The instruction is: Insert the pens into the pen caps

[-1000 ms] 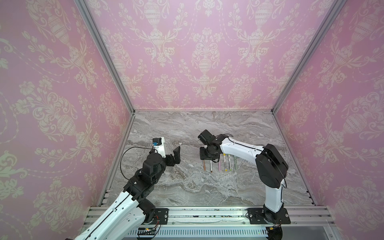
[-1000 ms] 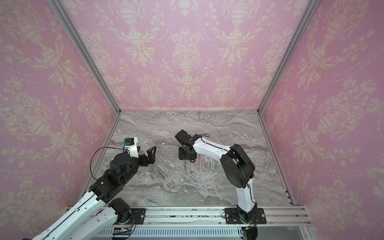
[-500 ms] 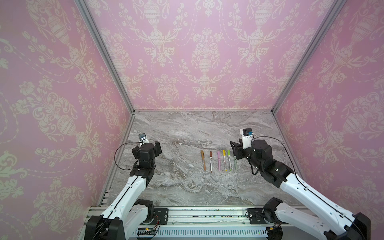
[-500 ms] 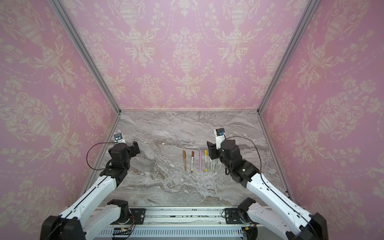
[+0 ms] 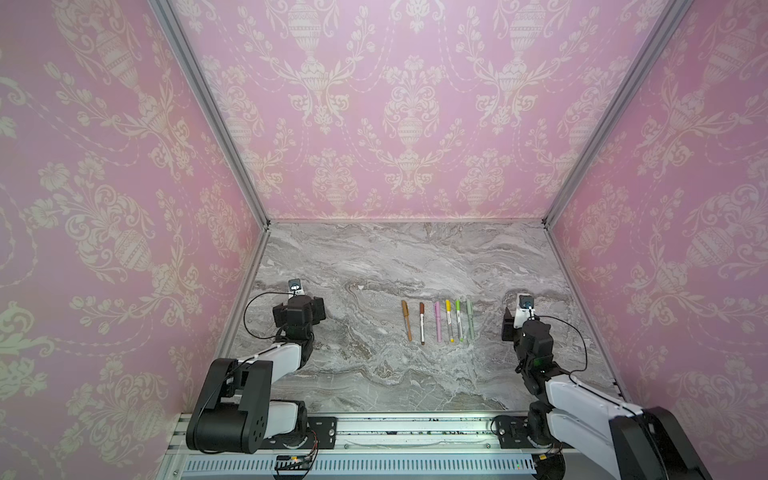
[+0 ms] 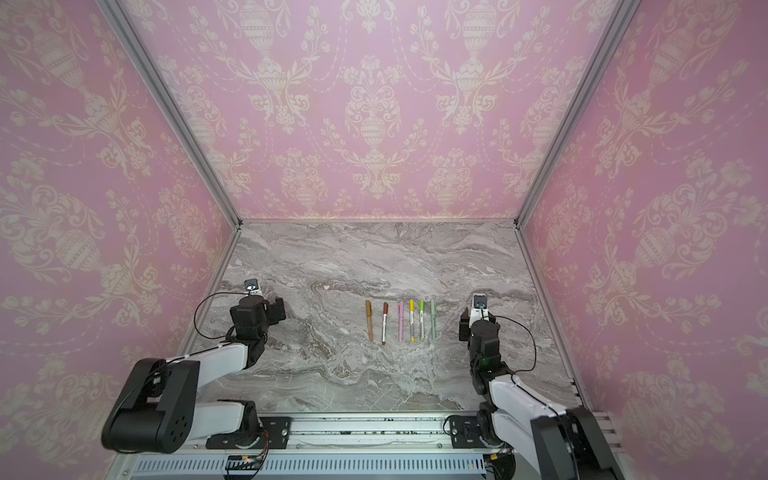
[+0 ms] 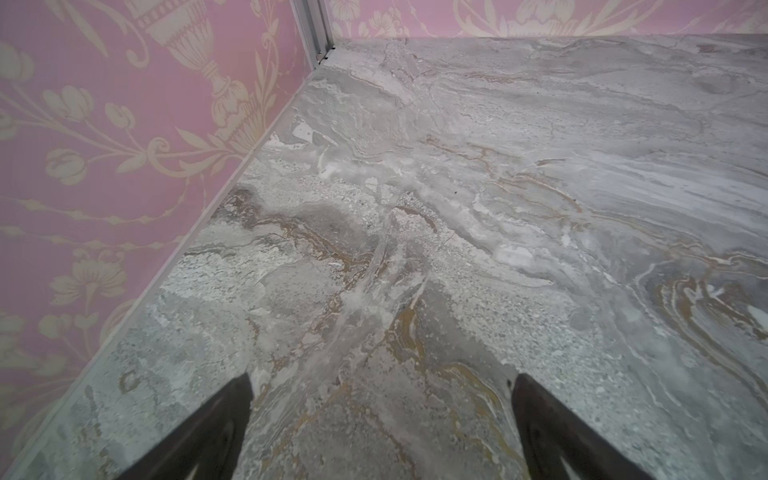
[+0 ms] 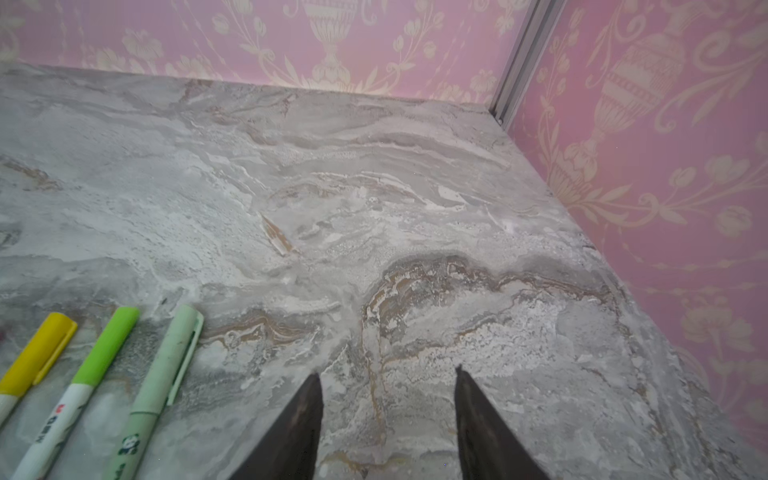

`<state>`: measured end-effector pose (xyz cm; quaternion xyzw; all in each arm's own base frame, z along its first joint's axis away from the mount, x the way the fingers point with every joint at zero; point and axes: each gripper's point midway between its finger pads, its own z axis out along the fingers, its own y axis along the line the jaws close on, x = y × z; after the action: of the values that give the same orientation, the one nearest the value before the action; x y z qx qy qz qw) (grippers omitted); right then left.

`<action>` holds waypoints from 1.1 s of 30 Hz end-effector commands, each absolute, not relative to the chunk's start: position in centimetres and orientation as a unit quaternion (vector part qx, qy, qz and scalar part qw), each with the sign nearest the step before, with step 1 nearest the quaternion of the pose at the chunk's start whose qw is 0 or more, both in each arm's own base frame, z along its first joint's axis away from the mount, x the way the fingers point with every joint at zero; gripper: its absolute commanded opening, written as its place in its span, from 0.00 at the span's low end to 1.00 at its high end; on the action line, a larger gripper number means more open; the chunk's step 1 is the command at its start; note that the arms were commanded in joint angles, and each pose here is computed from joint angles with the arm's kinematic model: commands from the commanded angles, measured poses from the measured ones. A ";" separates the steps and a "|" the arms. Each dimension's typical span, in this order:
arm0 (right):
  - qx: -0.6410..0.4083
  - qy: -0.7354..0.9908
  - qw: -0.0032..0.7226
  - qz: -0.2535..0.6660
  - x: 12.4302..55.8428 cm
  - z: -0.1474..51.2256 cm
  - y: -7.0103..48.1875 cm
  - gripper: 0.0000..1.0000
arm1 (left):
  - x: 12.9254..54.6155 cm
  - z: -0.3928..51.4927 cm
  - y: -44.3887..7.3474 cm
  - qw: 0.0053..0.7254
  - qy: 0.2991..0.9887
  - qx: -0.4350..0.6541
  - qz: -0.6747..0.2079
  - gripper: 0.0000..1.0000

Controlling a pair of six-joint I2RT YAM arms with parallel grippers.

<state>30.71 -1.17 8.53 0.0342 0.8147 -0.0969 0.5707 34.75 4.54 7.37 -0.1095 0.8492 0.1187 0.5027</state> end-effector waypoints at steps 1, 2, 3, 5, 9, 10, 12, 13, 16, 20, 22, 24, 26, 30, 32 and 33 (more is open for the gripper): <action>0.043 0.741 0.668 -0.043 34.1 13.9 -0.3 0.52 | 38.0 10.3 2.9 0.564 0.820 -0.065 0.077 0.99; 0.035 0.747 0.663 -0.033 34.8 13.5 0.0 0.51 | 38.3 10.0 2.5 0.562 0.822 -0.049 0.075 0.99; 0.028 0.749 0.661 -0.025 35.5 13.3 0.1 0.51 | 38.6 9.7 2.5 0.563 0.822 -0.044 0.072 0.99; 0.028 0.759 0.650 -0.007 36.3 12.0 -0.1 0.51 | 39.0 8.7 2.9 0.559 0.825 -0.053 0.060 0.99; 0.012 0.753 0.656 0.051 36.6 11.2 0.3 0.53 | 39.5 7.4 2.9 0.558 0.827 -0.053 0.043 0.99; 0.017 0.761 0.646 0.053 36.7 10.9 0.0 0.53 | 39.6 7.6 2.9 0.562 0.824 -0.054 0.042 0.99; -0.007 0.781 0.620 0.076 38.2 10.4 1.0 0.55 | 39.6 7.5 3.0 0.565 0.823 -0.056 0.037 0.99; -0.035 0.796 0.597 0.095 38.8 10.0 2.1 0.53 | 39.6 7.5 3.1 0.566 0.821 -0.058 0.036 0.99; -0.045 0.802 0.589 0.092 39.2 9.8 2.6 0.70 | 39.6 7.5 3.1 0.567 0.821 -0.058 0.034 0.99; -0.046 0.804 0.586 0.090 39.2 9.8 2.6 0.97 | 39.6 7.5 3.2 0.569 0.819 -0.058 0.038 0.99; -0.046 0.803 0.587 0.091 39.2 9.8 2.6 1.00 | 39.6 7.5 3.2 0.570 0.819 -0.056 0.041 0.99; -0.046 0.802 0.589 0.090 39.2 9.9 2.6 1.00 | 39.6 7.6 3.1 0.572 0.817 -0.056 0.042 0.99; -0.045 0.802 0.590 0.089 39.1 9.9 2.5 1.00 | 39.5 7.7 3.1 0.573 0.817 -0.054 0.040 0.99; -0.045 0.801 0.590 0.089 39.1 9.9 2.5 1.00 | 39.5 7.7 3.0 0.573 0.817 -0.053 0.039 0.99; -0.045 0.801 0.590 0.089 39.1 9.9 2.6 1.00 | 39.5 7.7 3.0 0.574 0.816 -0.053 0.039 0.99; -0.045 0.801 0.590 0.089 39.2 9.9 2.6 1.00 | 39.5 7.7 3.0 0.573 0.817 -0.053 0.039 0.99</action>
<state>39.42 2.21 9.96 -0.0387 0.8004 0.0828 0.5924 39.64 3.34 7.86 -0.0678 0.8160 0.0408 0.5726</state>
